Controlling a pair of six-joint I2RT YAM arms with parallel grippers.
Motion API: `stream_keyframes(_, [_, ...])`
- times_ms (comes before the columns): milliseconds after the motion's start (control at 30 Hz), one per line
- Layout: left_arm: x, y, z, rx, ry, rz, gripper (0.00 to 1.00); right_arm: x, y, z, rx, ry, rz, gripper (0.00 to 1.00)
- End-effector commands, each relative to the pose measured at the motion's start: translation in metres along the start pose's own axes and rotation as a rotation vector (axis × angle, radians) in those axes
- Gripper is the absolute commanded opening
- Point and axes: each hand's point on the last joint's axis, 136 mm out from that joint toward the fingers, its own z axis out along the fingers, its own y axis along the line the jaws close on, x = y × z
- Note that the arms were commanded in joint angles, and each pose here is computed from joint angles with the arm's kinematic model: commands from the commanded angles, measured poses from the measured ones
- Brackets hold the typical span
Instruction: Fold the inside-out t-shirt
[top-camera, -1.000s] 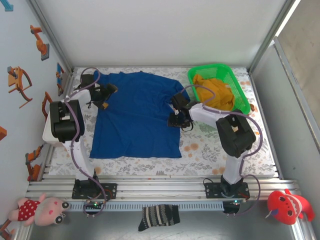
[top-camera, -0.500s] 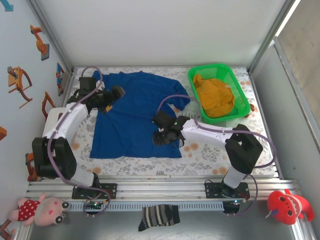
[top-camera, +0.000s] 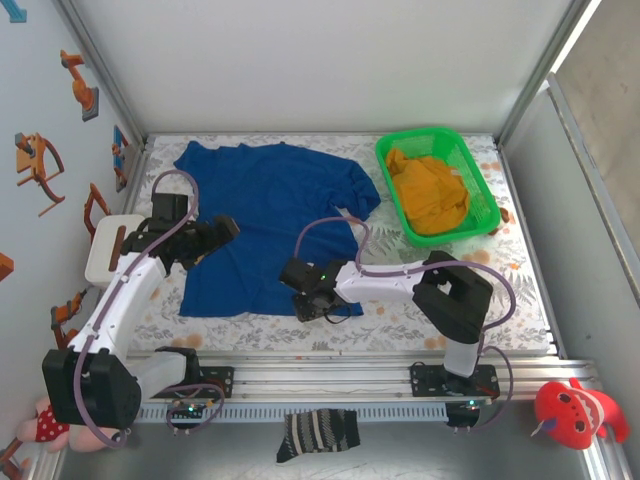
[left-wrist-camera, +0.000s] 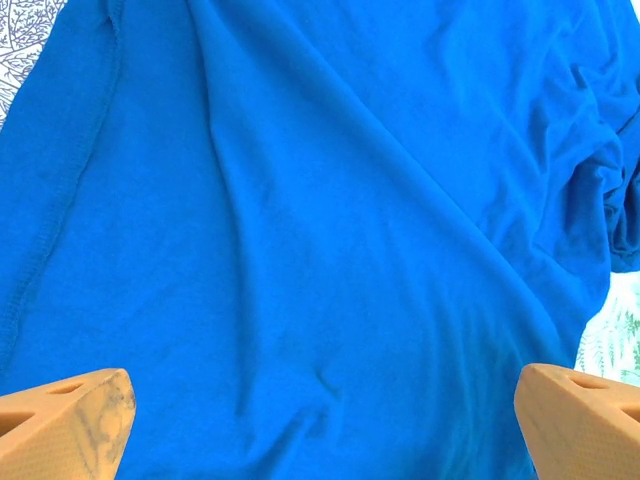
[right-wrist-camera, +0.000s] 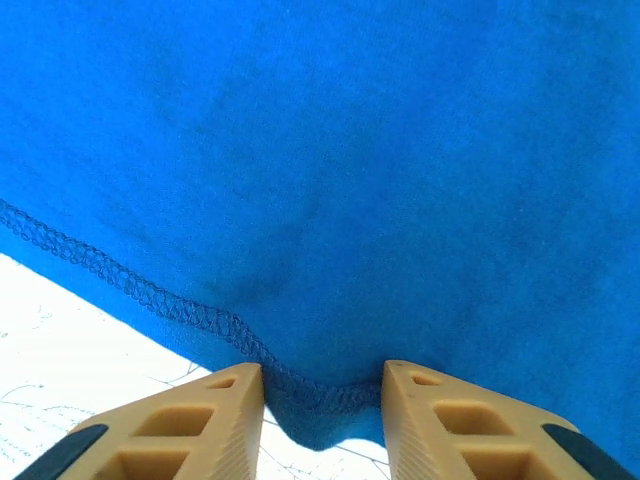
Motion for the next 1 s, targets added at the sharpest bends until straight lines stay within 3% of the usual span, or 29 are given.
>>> stream_keyframes(0, [0.007, 0.008, 0.001, -0.030, 0.028, 0.009, 0.97, -0.004, -0.001, 0.000, 0.026, -0.028, 0.023, 0.27])
stream_keyframes(100, [0.006, 0.007, 0.003, -0.029, 0.033, 0.011, 0.97, -0.008, 0.000, -0.007, 0.023, -0.048, 0.021, 0.04])
stream_keyframes(133, [0.006, 0.008, 0.003, -0.031, 0.034, 0.011, 0.97, -0.009, 0.000, -0.009, 0.024, -0.054, 0.020, 0.00])
stream_keyframes(500, [0.017, 0.008, 0.010, -0.031, 0.101, 0.064, 0.97, -0.024, 0.007, -0.059, -0.005, -0.122, -0.021, 0.00])
stream_keyframes(767, [0.040, 0.010, 0.012, -0.038, 0.169, 0.165, 0.97, -0.032, 0.007, -0.074, -0.010, -0.149, -0.040, 0.00])
stream_keyframes(900, [0.048, 0.009, 0.013, -0.032, 0.188, 0.178, 0.97, -0.027, -0.004, -0.062, 0.028, -0.118, -0.040, 0.20])
stream_keyframes(967, [0.048, 0.008, 0.013, -0.029, 0.190, 0.179, 0.97, -0.022, -0.012, -0.058, 0.064, -0.107, -0.041, 0.23])
